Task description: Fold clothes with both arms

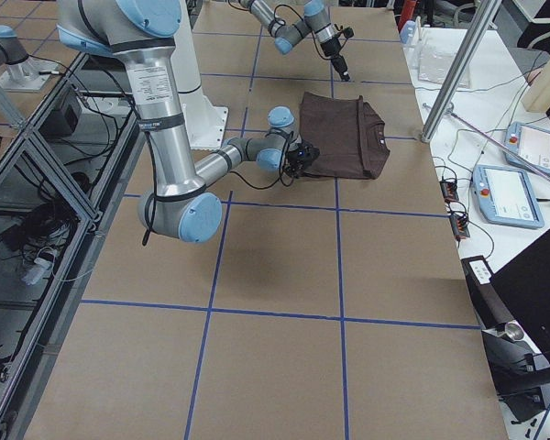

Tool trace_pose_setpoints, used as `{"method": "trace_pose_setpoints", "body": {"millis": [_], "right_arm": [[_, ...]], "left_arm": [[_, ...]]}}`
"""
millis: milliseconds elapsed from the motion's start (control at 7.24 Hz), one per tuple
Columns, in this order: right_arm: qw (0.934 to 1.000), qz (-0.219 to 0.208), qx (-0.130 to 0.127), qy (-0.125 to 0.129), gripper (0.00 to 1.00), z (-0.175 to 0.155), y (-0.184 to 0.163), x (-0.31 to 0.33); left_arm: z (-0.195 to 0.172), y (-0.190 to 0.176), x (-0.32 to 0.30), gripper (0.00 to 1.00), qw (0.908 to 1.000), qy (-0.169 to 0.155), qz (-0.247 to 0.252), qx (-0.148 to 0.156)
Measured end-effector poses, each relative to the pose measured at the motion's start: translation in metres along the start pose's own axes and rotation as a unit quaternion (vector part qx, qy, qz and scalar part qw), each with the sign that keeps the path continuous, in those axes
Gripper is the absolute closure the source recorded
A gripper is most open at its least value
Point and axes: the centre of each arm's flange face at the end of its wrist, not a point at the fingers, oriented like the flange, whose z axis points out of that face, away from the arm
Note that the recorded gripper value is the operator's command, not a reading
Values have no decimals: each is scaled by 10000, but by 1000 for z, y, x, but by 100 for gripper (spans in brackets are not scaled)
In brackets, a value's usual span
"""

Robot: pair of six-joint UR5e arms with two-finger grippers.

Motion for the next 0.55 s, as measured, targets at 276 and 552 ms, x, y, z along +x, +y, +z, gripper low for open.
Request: {"method": "trace_pose_setpoints", "body": {"millis": [276,552], "right_arm": [[10000,16,-13,-14,100,-4,-4,-1],[9999,4,-128,-15,100,-14,-4,3]], "left_arm": [[0,0,-1,32,10000,-11,3,-2],[1,1,-2,32,10000,-16,6,-8]]}}
